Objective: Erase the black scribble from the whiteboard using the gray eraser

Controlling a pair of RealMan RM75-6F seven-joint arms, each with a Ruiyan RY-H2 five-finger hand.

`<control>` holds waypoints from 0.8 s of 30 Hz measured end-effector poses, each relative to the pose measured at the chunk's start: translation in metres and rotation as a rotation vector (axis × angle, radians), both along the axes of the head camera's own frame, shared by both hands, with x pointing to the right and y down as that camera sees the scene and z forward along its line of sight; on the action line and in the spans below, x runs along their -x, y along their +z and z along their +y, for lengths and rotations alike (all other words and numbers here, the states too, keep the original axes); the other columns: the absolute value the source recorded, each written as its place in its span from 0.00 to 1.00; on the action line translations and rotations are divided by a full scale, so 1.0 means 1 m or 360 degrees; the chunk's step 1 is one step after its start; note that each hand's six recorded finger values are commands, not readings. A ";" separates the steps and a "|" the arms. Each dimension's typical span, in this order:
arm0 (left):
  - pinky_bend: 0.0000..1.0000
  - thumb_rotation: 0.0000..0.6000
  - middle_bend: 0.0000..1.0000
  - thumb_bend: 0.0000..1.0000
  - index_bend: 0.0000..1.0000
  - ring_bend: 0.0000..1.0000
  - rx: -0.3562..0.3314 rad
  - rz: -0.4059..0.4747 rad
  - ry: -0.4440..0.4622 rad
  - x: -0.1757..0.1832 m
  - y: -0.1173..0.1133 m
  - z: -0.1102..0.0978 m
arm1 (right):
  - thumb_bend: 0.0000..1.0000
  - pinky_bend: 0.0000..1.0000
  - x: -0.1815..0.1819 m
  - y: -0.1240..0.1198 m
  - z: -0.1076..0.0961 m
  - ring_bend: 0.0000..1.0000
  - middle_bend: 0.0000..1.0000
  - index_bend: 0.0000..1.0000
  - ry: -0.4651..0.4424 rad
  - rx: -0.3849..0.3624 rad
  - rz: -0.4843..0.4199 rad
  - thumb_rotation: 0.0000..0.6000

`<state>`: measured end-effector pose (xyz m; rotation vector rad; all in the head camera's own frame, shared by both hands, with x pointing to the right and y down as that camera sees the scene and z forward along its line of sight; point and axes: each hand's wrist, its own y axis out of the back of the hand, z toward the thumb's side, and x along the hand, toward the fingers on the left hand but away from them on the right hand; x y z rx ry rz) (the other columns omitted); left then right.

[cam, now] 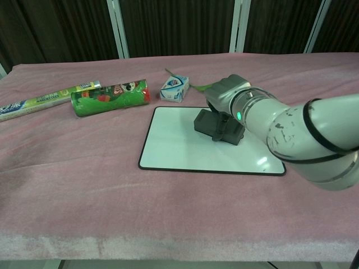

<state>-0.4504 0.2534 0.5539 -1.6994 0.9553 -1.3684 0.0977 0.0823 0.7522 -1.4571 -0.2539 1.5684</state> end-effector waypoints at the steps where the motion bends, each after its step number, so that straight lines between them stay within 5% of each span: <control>1: 0.08 1.00 0.00 0.37 0.00 0.00 0.0001 -0.0004 -0.0002 0.000 0.000 0.000 | 0.44 0.79 -0.002 0.001 -0.002 0.78 0.81 1.00 0.0007 -0.0005 0.0009 1.00; 8: 0.08 1.00 0.00 0.37 0.00 0.00 0.0004 -0.0026 -0.0033 0.003 0.003 -0.003 | 0.44 0.79 -0.011 0.007 -0.006 0.78 0.81 1.00 0.0012 0.0033 0.0019 1.00; 24: 0.08 1.00 0.00 0.37 0.00 0.00 0.0009 -0.0037 -0.0026 0.001 0.005 -0.004 | 0.44 0.79 -0.032 -0.001 0.027 0.78 0.81 1.00 -0.0159 0.0154 -0.0038 1.00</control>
